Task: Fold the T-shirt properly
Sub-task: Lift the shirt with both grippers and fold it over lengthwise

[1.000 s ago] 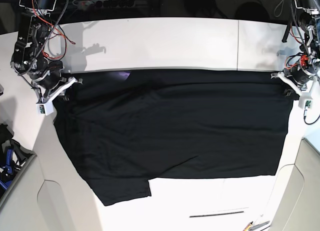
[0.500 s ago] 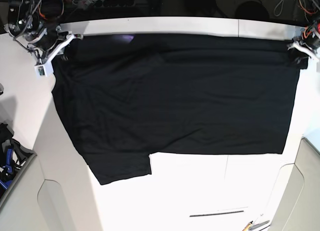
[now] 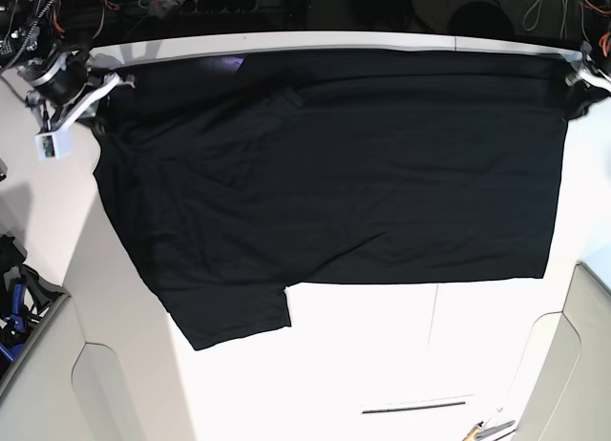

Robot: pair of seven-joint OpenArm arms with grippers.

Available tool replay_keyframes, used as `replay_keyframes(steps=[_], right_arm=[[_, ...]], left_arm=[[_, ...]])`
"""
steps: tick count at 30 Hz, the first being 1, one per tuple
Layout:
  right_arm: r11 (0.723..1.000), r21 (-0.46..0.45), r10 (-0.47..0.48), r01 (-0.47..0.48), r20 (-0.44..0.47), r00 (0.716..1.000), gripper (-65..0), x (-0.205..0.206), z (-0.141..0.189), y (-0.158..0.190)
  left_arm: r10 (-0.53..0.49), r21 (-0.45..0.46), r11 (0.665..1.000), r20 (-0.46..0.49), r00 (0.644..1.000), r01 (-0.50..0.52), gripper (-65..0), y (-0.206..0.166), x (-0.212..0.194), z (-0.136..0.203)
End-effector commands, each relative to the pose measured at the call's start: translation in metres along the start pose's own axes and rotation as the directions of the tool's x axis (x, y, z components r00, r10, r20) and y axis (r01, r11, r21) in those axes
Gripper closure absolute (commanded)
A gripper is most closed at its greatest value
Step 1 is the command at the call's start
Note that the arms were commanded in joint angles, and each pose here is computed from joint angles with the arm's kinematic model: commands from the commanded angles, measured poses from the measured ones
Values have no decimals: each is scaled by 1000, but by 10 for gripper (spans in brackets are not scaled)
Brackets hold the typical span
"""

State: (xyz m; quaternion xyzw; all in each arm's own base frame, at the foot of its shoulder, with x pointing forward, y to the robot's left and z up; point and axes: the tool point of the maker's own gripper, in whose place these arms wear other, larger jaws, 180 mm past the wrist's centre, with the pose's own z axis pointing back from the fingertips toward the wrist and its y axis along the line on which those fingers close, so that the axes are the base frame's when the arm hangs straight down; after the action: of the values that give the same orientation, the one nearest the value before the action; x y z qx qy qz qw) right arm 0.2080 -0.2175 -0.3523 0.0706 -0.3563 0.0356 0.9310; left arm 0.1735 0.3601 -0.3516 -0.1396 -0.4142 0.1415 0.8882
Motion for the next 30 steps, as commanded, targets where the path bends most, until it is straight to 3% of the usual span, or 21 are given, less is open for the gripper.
replay_keyframes(steps=[1,6,7,10,11,13,17,20,25,27,30], right_arm=[[999,-15,41,-40,78,996,0,25,8,-1],[978,-145,185,-148,292,938,0,101,22,-9],[971,-179,208,-158,311,927,-34,113,22,-14],[959,-243,232,-145,382,895,-351,145,20,-28],[959,-250,231,-135,410,883,-399,156,18,-32],[964,-248,205,-101,443,873,-407,173,9,-42],[982,-191,81,4,432,898,-407,187,-33,-66],[993,-83,-42,81,393,918,-407,191,-75,-73],[983,66,-184,173,266,946,-407,183,-144,-62],[979,90,-201,184,237,951,-407,180,-164,-54],[990,61,-135,126,174,975,-407,167,-188,-43]], left_arm=[[-49,-11,999,51,998,50,-128,-5,23,6],[-127,-25,991,88,988,130,-150,-19,45,11],[-130,-26,991,92,987,133,-168,-21,46,11],[-129,-30,991,103,986,133,-232,-22,49,10],[-130,-31,991,105,986,134,-239,-22,50,9],[-130,-32,990,110,985,134,-240,-23,52,9],[-134,-28,990,105,985,137,-240,-22,51,9],[-134,-27,990,105,985,138,-240,-22,51,9],[-134,-27,990,106,985,138,-240,-22,51,9],[-134,-27,990,105,985,138,-240,-22,51,9],[-134,-27,990,104,985,138,-240,-22,50,9]])
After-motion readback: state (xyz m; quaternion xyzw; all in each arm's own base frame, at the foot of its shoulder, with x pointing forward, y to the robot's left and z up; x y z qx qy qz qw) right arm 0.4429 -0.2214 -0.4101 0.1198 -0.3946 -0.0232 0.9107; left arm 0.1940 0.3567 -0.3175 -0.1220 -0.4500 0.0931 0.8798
